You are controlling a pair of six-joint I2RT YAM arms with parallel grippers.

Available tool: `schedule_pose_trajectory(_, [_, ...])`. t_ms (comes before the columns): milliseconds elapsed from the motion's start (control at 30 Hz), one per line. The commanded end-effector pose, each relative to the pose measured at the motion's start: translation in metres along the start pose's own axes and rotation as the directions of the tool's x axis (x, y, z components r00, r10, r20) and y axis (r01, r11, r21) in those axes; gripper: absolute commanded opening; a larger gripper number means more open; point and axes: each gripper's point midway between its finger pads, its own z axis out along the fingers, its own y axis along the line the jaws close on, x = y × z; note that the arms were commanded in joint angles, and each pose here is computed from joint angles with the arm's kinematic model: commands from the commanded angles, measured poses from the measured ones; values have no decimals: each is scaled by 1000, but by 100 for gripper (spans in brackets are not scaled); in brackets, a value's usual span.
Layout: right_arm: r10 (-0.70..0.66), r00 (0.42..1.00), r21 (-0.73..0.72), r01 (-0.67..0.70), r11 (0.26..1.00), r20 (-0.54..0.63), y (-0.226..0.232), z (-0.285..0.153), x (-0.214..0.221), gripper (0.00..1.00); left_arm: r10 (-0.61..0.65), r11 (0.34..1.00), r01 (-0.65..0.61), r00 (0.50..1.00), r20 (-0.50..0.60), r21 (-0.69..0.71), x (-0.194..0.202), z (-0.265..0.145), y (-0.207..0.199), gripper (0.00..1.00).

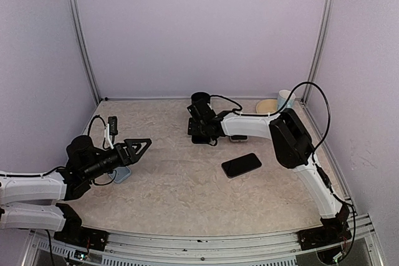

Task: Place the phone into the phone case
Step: Place the phone with the phone case at the center of the board.

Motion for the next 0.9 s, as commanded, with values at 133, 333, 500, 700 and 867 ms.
schedule_pose_trajectory(133, [53, 998, -28, -54, 998, -16, -3, 21, 6, 73, 23, 1000, -23, 1000, 14, -8, -1, -2, 1, 99])
schedule_pose_trajectory(333, [60, 998, -30, -60, 998, -25, -4, 23, 6, 74, 27, 1000, -26, 999, 18, -12, -2, -3, 2, 99])
schedule_pose_trajectory(500, [57, 998, -37, -59, 998, -34, -4, 25, 8, 75, 26, 1000, -26, 999, 19, -17, -2, -3, 3, 99])
schedule_pose_trajectory(700, [59, 998, -32, -60, 998, -38, -4, 25, 8, 78, 29, 999, -28, 999, 26, -18, -3, -4, 3, 99])
schedule_pose_trajectory(867, [65, 997, -30, -66, 997, -34, -4, 24, 7, 79, 30, 999, -30, 999, 30, -18, -4, -4, 2, 99])
